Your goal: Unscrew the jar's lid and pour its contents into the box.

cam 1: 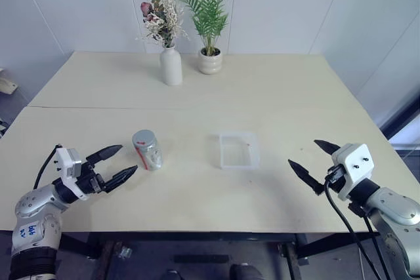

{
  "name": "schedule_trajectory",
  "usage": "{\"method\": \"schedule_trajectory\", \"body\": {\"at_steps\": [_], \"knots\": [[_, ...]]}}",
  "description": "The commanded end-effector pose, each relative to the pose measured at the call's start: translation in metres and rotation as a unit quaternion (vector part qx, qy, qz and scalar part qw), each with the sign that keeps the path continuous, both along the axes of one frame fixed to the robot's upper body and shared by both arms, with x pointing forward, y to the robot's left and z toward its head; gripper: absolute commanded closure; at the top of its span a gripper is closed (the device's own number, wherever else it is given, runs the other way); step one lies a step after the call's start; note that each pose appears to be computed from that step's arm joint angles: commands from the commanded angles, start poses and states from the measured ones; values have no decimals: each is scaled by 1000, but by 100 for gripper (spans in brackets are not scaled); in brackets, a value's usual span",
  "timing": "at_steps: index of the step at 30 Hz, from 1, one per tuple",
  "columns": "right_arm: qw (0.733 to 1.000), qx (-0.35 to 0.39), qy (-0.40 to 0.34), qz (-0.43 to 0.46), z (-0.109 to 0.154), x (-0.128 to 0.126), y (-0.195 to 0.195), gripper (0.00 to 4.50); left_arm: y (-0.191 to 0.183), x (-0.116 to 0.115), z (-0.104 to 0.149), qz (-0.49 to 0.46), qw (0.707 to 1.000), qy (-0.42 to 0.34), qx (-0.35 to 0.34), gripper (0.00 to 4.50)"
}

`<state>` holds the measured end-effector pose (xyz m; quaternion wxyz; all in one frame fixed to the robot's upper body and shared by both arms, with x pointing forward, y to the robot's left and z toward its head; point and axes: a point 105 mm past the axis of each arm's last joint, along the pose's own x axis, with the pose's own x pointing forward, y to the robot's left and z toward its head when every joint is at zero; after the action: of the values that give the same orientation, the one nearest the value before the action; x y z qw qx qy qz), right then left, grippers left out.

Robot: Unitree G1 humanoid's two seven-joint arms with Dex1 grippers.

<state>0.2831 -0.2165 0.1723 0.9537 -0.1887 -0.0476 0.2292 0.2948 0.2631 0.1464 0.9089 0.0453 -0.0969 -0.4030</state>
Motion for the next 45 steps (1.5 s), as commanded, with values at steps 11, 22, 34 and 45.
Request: {"method": "schedule_trajectory", "body": {"at_steps": [11, 22, 34, 45], "knots": [[999, 8, -28, 22, 15, 2, 15, 0, -1, -14, 7, 26, 999, -15, 13, 2], [998, 17, -19, 50, 12, 10, 32, 0, -8, -9, -1, 78, 996, -5, 29, 2], [998, 17, -15, 60, 12, 10, 38, 0, -22, 3, 2, 82, 996, -13, 38, 2], [999, 11, -14, 49, 13, 6, 35, 0, -34, 29, 2, 79, 996, -7, 37, 2]]}}
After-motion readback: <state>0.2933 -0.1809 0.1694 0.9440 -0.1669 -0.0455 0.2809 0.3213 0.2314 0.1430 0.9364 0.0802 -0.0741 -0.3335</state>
